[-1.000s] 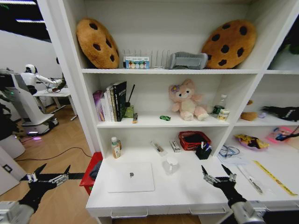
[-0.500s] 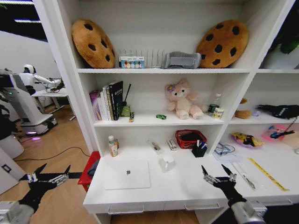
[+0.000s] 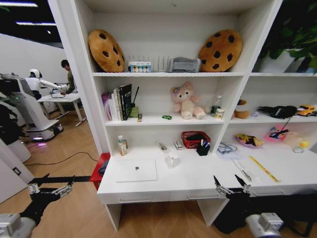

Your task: Organize the objects on the table.

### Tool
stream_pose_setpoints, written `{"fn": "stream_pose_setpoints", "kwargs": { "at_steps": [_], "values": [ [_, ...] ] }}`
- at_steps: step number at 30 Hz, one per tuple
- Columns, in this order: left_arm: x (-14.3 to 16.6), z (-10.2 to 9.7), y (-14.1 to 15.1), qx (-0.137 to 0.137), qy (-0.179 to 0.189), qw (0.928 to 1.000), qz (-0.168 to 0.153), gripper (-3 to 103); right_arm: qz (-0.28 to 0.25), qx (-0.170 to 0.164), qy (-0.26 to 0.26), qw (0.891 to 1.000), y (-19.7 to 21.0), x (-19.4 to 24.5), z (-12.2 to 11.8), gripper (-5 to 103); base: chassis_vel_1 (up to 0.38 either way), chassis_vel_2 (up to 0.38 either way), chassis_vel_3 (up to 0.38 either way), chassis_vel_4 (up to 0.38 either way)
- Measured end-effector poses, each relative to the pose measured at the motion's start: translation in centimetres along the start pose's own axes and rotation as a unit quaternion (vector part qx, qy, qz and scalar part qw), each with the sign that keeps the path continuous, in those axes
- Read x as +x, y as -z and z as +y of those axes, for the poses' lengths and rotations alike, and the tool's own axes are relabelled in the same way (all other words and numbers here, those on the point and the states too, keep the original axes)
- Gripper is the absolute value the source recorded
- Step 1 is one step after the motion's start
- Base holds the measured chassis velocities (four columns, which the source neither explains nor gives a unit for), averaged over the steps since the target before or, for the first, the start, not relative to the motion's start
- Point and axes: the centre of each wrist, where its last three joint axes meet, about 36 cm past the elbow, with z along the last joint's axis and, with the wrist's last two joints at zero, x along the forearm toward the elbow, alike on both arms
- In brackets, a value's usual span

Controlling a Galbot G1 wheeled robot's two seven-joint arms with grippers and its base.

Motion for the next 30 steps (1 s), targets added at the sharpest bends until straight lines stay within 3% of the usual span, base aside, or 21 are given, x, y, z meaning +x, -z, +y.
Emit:
{"fn": "stream_pose_setpoints", "kwargs": {
  "at_steps": [14,21,30],
  "values": [
    [0.01,0.00,0.00,0.000,0.000,1.0000,0.000,100,0.000,0.000,0.000,1.000,-0.01,0.02,0.01,100,0.354,-0.352,-0.347,0.348],
    [0.00,0.00,0.00,0.000,0.000,1.0000,0.000,100,0.000,0.000,0.000,1.000,-0.01,0.02,0.00,100,0.065,-0.039,-0.151,0.121],
    [0.00,0.00,0.00,0.000,0.000,1.0000,0.000,100,0.000,0.000,0.000,1.000,0.01,-0.01,0.00,100,-0.042,0.014,0.083,-0.025]
  ]
}}
